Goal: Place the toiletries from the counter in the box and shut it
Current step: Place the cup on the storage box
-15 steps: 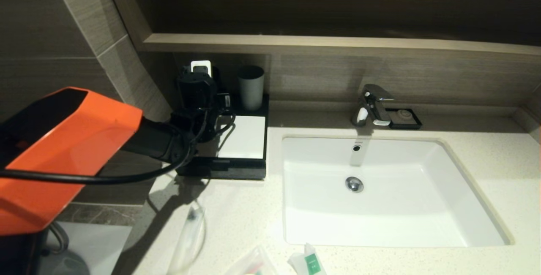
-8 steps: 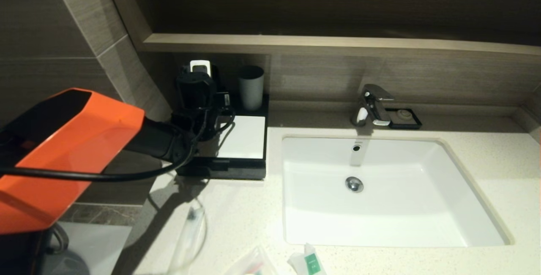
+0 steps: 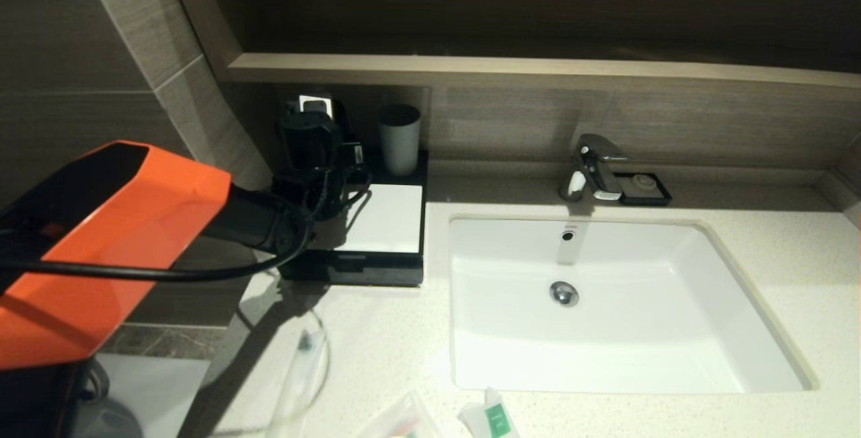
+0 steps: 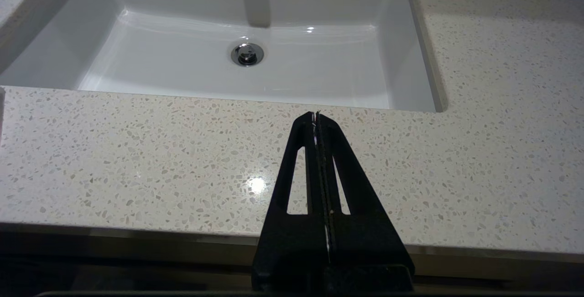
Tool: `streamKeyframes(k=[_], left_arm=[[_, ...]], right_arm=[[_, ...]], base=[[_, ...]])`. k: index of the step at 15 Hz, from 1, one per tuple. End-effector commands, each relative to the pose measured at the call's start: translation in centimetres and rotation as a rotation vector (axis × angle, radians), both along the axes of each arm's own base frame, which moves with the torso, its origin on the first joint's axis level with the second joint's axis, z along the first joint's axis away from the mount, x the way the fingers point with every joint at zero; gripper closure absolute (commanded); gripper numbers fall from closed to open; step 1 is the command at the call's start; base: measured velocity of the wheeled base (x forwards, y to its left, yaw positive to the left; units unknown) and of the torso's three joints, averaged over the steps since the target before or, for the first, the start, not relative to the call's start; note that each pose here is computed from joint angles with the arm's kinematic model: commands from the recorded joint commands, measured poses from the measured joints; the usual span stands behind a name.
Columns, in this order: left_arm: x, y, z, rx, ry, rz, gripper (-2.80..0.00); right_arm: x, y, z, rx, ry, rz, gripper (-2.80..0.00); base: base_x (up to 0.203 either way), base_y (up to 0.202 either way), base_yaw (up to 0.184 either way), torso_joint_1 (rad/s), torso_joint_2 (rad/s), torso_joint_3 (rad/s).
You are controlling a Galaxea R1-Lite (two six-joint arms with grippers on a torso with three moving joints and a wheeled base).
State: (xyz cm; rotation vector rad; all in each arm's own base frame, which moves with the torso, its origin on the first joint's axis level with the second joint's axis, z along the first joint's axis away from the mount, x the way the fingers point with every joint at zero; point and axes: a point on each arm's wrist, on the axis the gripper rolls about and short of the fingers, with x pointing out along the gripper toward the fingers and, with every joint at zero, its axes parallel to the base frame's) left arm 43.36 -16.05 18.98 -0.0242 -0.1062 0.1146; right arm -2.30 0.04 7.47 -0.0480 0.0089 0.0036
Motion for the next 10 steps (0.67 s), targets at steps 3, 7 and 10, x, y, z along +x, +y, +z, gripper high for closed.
streamKeyframes(k=[3, 7, 10], left_arm=[[0.64, 0.22, 0.41, -0.011, -0.028, 0.012, 0.00], [0.89, 0.05, 0.51, -0.013, -0.034, 0.011, 0.00], [1.07, -0.02, 0.05, -0.009, -0.024, 0.011, 0.00]], right_arm=[[0.00, 0.00, -0.01, -0.001, 0.000, 0.000, 0.00], [0.00, 0.00, -0.01, -0.001, 0.000, 0.000, 0.00], [0.00, 0.00, -0.01, -0.001, 0.000, 0.000, 0.00]], base=[[0.000, 0.000, 0.000, 0.000, 0.00, 0.000], [0.000, 0.000, 0.000, 0.000, 0.00, 0.000], [0.000, 0.000, 0.000, 0.000, 0.00, 0.000]])
